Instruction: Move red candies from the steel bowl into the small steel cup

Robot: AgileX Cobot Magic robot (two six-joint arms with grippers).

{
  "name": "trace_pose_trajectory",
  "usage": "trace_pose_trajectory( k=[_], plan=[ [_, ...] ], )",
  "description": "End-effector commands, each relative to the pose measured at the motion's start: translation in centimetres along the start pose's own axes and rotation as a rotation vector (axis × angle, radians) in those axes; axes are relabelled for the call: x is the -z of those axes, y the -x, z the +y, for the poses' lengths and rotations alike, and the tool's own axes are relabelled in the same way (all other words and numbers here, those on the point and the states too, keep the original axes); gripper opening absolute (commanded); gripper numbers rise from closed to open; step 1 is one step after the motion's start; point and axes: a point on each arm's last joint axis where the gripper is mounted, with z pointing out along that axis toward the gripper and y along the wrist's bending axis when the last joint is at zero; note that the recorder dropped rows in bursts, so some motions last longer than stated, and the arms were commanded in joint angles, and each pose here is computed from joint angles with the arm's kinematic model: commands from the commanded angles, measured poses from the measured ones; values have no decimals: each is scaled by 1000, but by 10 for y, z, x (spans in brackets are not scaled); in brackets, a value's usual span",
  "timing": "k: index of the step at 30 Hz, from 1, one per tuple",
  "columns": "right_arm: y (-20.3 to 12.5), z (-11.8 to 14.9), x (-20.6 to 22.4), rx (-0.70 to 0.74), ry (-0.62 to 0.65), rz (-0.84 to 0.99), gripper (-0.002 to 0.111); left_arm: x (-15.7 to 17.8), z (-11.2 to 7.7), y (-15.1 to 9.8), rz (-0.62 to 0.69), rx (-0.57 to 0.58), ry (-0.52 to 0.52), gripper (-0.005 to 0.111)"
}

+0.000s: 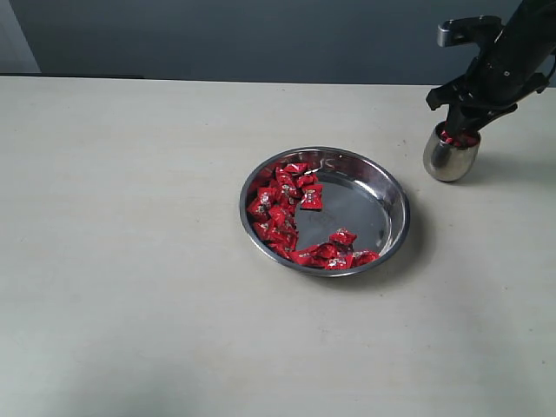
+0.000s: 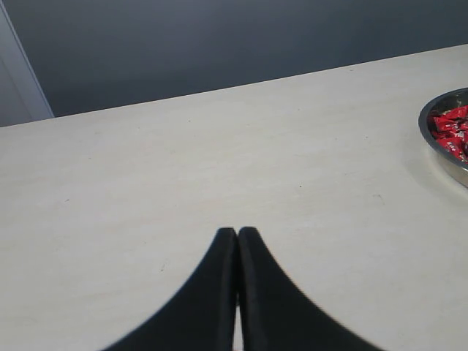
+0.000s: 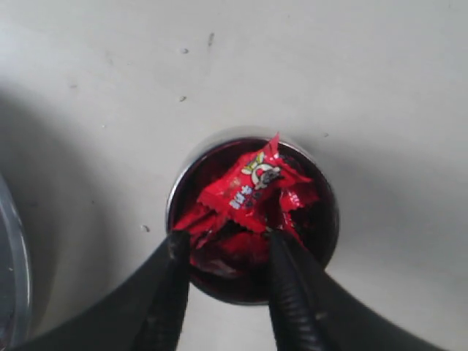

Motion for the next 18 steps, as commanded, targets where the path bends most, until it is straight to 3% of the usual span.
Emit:
trace_pose_trajectory(
  k=[1, 5, 9, 16, 18],
  plan=[
    [5, -2, 17, 3, -23, -62, 36, 0, -1, 1, -10, 4, -10, 0],
    [8, 1, 44, 6, -34, -123, 31, 0, -1, 1, -10, 4, -10, 0],
    [5, 14, 81, -10, 34, -178, 0, 0, -1, 1, -10, 4, -10, 0],
    [-14, 53, 150, 41, 262, -315, 0, 0, -1, 1, -10, 4, -10, 0],
    [-28, 66, 166, 66, 275, -373, 0, 0, -1, 1, -10, 4, -10, 0]
  ],
)
